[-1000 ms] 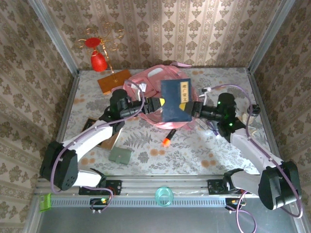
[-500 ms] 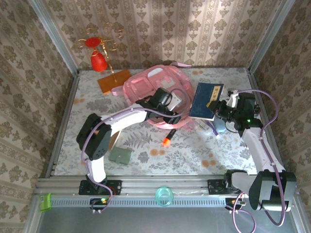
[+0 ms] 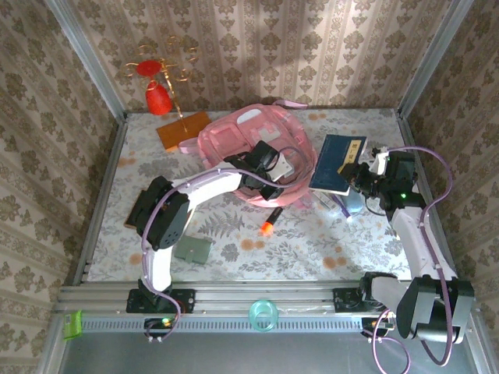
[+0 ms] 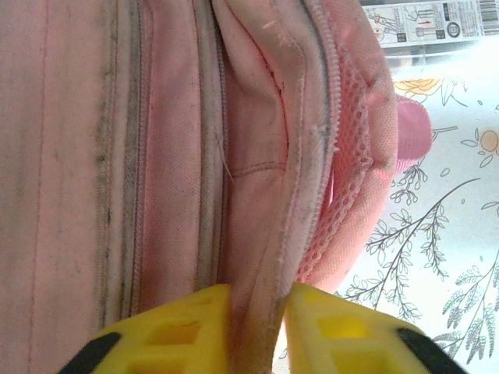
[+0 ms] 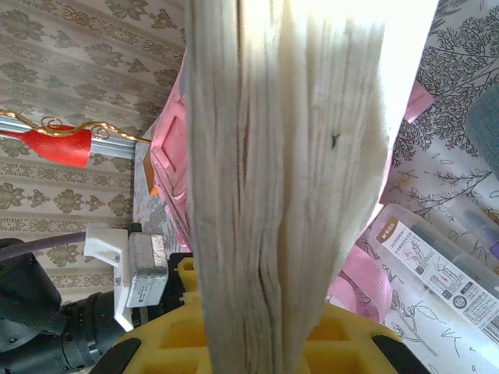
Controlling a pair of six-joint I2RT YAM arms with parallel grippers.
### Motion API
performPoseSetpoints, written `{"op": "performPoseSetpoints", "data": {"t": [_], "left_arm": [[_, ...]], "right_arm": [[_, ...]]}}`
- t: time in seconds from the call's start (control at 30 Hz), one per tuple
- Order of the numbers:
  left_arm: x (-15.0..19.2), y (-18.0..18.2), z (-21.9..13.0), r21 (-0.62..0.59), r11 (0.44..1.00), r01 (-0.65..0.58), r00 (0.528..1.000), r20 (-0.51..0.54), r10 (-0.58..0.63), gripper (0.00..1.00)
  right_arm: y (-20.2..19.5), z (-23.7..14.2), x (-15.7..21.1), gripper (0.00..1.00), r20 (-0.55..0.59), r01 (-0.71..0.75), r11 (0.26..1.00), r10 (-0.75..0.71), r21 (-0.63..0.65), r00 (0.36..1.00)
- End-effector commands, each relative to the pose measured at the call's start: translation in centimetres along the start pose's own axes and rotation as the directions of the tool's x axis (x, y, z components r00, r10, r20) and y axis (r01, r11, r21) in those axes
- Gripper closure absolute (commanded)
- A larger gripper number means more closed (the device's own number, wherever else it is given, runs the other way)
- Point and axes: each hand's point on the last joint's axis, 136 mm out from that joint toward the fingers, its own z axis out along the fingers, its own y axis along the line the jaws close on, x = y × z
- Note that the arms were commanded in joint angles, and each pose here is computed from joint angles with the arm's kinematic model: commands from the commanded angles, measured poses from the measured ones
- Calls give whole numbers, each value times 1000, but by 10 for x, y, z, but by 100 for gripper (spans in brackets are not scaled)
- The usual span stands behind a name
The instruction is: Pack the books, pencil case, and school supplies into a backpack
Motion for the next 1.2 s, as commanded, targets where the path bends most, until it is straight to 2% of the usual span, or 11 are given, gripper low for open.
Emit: {"op": "performPoseSetpoints", "data": {"t": [0.0,0.13,0.37,0.67,0.83,0.97,1.07,1.17], "left_arm": [[-4,2,-1,24,1000,7,1000,0,-7,82],[-10,1,-7,48,999,21,999,24,-22,91],[-34,10,-38,65,997,35,991,127,-43,99],[-73,30,-101,38,998,54,947,314,-63,100],[-88,43,-135,-16,998,53,916,399,-42,100],[-92,51,-151,-81,996,37,903,430,1,100],[-96,54,-163,-144,990,5,895,443,60,100],[-99,56,-167,-279,958,-72,894,408,186,100]], "right_arm": [[4,-5,1,100,7,22,1000,-22,-22,1000],[0,-5,6,100,-4,13,1000,-13,-12,1000],[-5,-9,26,100,-66,-14,1000,14,-4,998],[12,-17,69,100,-208,-13,997,-2,-73,978],[33,11,102,100,-332,-6,991,-38,-131,943],[48,40,107,100,-365,-47,985,-17,-166,931],[57,62,104,100,-389,-65,983,-7,-171,921],[63,85,100,100,-395,-96,982,24,-163,918]]}}
